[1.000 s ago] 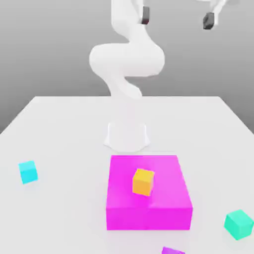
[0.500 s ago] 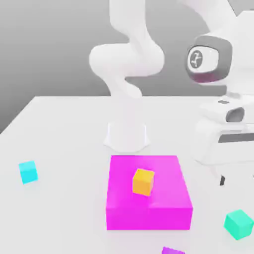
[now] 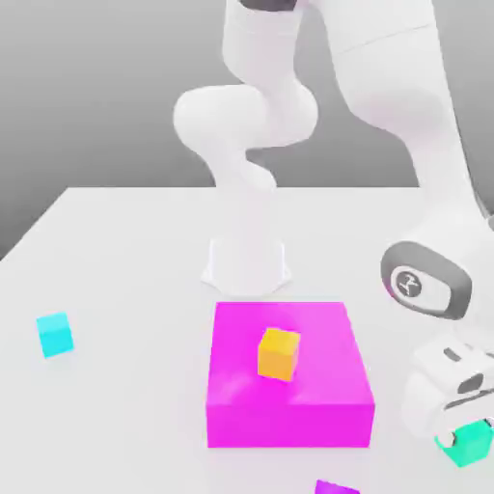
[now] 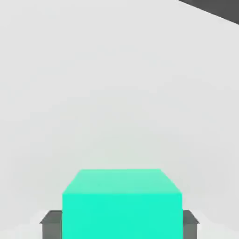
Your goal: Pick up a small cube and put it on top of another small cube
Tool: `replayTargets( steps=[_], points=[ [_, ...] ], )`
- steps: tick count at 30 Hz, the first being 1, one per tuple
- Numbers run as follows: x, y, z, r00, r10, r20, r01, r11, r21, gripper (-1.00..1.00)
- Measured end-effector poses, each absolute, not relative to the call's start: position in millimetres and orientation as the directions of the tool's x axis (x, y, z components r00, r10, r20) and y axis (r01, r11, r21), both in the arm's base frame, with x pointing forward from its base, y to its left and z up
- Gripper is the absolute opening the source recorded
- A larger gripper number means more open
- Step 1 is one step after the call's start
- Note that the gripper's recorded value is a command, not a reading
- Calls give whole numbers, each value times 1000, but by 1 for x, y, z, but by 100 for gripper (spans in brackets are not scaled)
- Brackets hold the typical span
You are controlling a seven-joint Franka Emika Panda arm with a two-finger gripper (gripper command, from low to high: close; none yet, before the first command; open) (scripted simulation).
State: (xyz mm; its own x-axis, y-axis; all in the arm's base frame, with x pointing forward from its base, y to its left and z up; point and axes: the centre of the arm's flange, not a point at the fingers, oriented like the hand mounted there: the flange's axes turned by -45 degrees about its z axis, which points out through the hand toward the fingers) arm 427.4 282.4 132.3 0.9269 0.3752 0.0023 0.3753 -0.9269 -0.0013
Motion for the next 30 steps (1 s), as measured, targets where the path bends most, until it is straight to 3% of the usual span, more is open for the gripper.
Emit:
replayTargets(
  steps=[2,7,12,17,22,27,30],
  points=[
    [427,282,131,927,375,2,375,-927,-1,-100],
    [428,276,189,930,366,0,366,-930,6,-100],
    [429,216,227,966,258,-8,258,-964,57,-100],
    [422,147,262,994,110,-8,111,-991,80,-100],
    [398,97,292,1000,-10,-4,-10,-998,65,-100],
    [368,51,316,990,-138,0,-138,-990,12,-100],
    [364,44,293,987,-160,0,-160,-987,1,-100]
  ],
)
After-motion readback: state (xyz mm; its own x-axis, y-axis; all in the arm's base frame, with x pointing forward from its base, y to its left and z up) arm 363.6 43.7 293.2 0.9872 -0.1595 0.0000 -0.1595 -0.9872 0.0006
